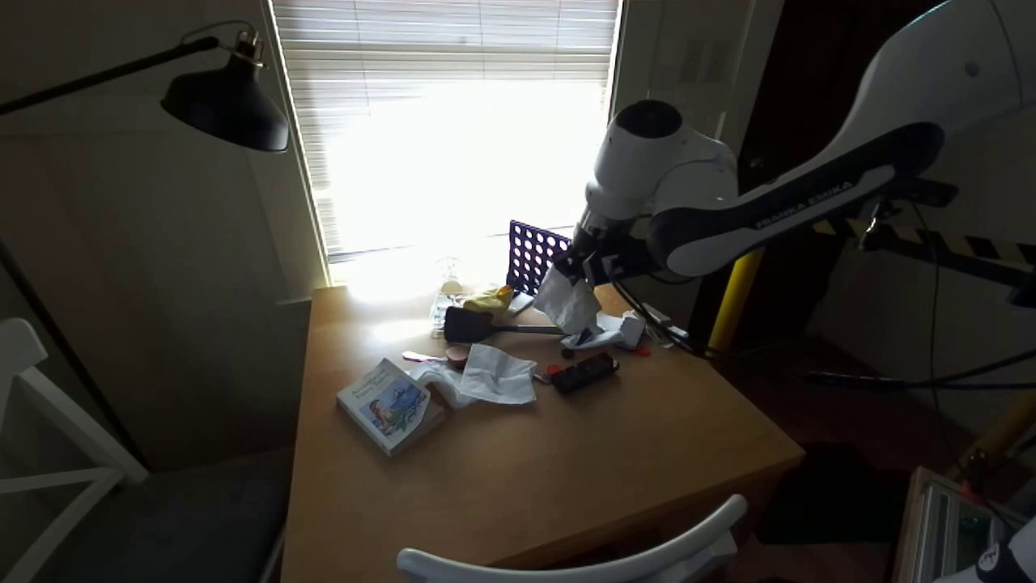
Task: Put the white towel on the table
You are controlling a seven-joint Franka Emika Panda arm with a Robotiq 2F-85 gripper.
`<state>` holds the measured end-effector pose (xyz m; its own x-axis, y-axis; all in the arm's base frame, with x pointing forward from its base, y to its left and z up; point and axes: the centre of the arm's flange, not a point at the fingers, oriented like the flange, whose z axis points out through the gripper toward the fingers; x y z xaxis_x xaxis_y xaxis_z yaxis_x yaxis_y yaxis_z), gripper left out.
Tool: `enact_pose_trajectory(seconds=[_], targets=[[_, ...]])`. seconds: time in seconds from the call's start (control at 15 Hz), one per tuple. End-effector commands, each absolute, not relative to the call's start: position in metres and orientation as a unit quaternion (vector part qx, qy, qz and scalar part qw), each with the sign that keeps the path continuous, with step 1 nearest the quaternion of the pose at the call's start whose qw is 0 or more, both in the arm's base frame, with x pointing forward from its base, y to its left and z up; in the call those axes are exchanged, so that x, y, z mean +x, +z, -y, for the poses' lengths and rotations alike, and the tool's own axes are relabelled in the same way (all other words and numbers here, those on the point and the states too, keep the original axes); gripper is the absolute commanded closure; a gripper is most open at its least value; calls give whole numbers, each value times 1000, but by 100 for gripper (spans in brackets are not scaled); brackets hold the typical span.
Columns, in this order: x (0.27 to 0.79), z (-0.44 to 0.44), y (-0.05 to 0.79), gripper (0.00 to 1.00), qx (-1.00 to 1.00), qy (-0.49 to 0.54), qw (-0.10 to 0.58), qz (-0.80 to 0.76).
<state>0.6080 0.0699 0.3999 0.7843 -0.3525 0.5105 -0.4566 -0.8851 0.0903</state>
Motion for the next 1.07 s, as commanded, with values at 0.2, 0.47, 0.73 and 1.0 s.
enact_pose_trajectory(seconds=[0.2, 0.47, 0.73, 1.0], targets=[[679, -128, 345, 97, 936, 254, 125, 210], [698, -143, 311, 97, 937, 251, 138, 203], [708, -149, 290, 57, 935, 247, 153, 204], [693, -156, 326, 30, 937, 257, 117, 204]])
